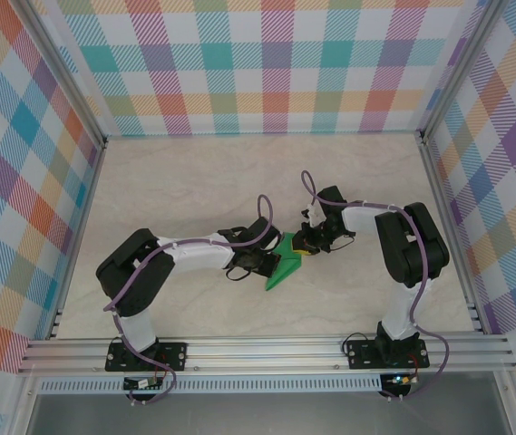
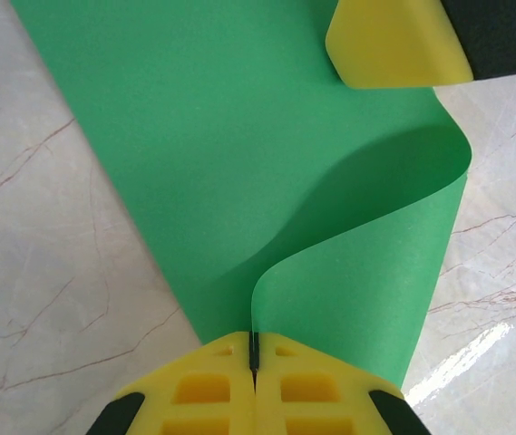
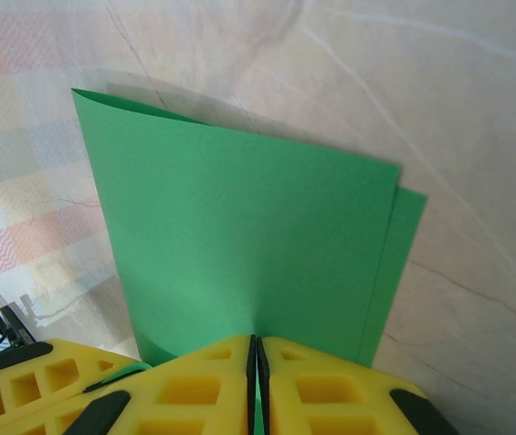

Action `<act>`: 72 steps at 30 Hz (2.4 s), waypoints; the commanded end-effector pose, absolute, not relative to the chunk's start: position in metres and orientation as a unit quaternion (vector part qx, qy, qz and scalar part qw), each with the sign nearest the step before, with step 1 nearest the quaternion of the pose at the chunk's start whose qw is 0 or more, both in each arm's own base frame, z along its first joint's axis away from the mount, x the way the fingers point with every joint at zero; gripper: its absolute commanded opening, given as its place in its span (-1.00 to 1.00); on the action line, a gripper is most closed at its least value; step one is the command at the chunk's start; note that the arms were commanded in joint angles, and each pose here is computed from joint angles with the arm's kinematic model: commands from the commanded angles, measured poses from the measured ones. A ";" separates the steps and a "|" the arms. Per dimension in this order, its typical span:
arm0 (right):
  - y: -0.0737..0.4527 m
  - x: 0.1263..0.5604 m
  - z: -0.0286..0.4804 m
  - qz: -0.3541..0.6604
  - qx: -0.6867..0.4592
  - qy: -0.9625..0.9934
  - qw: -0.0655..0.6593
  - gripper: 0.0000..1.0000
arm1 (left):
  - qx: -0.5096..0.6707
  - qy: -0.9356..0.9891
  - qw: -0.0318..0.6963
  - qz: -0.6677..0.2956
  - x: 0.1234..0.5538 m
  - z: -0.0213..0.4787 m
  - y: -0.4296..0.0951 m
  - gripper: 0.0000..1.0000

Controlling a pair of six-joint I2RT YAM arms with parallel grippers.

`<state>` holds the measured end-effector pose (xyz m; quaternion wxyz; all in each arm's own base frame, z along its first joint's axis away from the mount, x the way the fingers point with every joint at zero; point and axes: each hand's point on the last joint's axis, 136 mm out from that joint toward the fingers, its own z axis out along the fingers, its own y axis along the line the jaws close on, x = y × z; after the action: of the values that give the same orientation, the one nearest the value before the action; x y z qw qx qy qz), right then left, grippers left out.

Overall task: Fold a paper plane with a square sheet of paper (pick it up from the middle)
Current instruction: Third fold the triangle at the center of the table.

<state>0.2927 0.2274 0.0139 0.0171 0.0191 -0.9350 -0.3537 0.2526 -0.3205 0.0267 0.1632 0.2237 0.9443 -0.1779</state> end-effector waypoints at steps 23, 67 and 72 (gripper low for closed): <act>0.212 0.281 -0.010 -0.302 0.008 -0.953 0.037 -0.74 | 0.206 0.950 0.153 -0.178 0.250 0.034 -0.312 -0.94; 0.211 0.281 -0.012 -0.299 0.004 -0.953 0.039 -0.72 | 0.207 0.954 0.135 -0.172 0.247 0.020 -0.312 -0.91; 0.211 0.280 -0.012 -0.299 0.004 -0.953 0.040 -0.71 | 0.206 0.946 0.168 -0.188 0.256 0.036 -0.319 -0.90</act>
<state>0.2928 0.2275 0.0139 0.0170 0.0189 -0.9349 -0.3539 0.2489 -0.3158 0.0231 0.1495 0.2104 0.9505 -0.1732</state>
